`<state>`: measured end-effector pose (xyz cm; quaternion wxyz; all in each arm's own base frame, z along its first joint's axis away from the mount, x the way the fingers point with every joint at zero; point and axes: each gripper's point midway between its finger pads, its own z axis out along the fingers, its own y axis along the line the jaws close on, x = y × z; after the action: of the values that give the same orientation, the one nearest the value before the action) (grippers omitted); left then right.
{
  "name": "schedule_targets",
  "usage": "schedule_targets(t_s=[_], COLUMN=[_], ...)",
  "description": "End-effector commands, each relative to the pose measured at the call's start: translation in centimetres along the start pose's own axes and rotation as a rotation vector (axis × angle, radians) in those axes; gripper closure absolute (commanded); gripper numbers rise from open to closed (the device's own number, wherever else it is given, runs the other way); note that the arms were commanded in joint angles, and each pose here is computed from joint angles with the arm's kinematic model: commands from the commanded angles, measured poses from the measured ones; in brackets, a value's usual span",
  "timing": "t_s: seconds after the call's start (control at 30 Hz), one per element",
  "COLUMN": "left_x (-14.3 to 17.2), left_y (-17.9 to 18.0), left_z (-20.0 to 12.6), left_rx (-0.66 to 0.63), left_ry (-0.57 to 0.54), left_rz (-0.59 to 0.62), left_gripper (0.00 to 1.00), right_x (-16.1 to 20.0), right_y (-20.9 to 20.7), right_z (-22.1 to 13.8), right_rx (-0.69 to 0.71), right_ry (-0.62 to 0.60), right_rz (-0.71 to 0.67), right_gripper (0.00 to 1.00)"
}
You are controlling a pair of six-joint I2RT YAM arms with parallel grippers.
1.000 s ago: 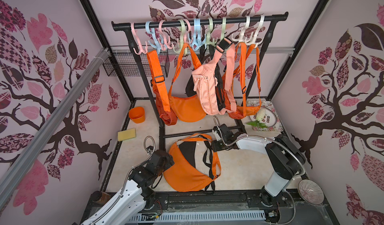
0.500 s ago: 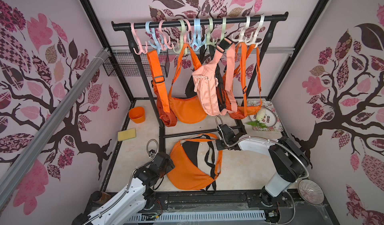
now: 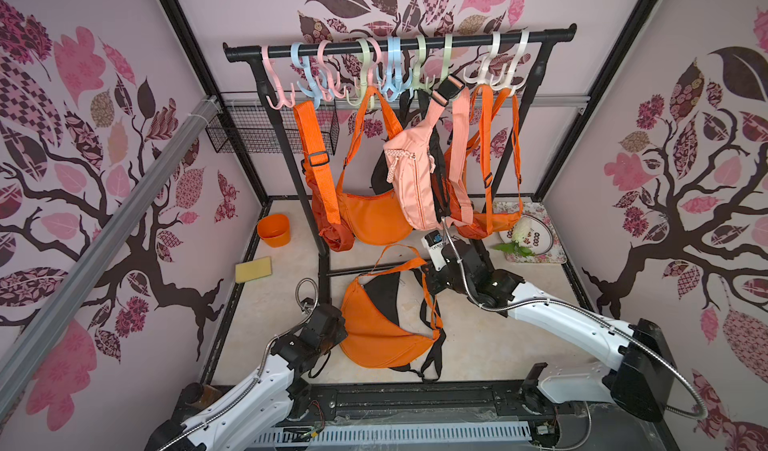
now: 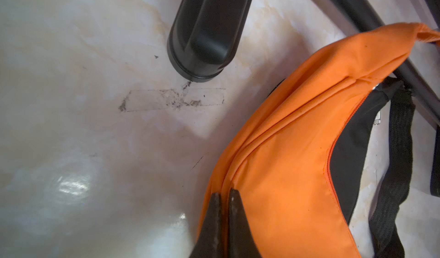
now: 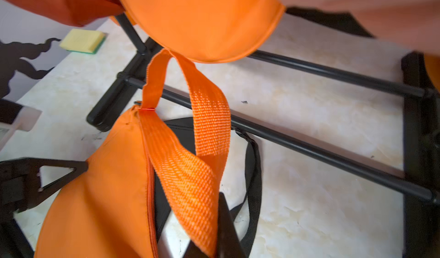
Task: Hang the bag on a hook
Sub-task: Pick up the bag from the bag.
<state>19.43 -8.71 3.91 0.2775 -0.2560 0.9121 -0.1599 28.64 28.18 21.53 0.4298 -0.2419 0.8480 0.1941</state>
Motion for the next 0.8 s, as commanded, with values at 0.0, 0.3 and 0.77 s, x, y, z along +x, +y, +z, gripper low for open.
schedule_targets(t_s=[0.0,0.3,0.77], left_x=[-2.0,-5.6,-12.6], left_y=[-1.2,-2.4,-10.1], left_z=[-1.4,-6.1,-21.3], left_rx=[0.042,0.205,0.635], left_ry=[-0.083,-0.288,-0.637], left_rz=[0.003,-0.058,0.048], left_gripper=[1.00,1.00,1.00], right_x=[-4.2,-10.8,-27.3], right_y=[3.0,6.1,6.6], right_z=[-3.8,-9.8,-17.3], right_rx=[-0.078,-0.130,0.034], right_ry=[-0.122,-0.312,-0.688], right_rz=[-0.079,-0.163,-0.288], right_gripper=[1.00,1.00,1.00])
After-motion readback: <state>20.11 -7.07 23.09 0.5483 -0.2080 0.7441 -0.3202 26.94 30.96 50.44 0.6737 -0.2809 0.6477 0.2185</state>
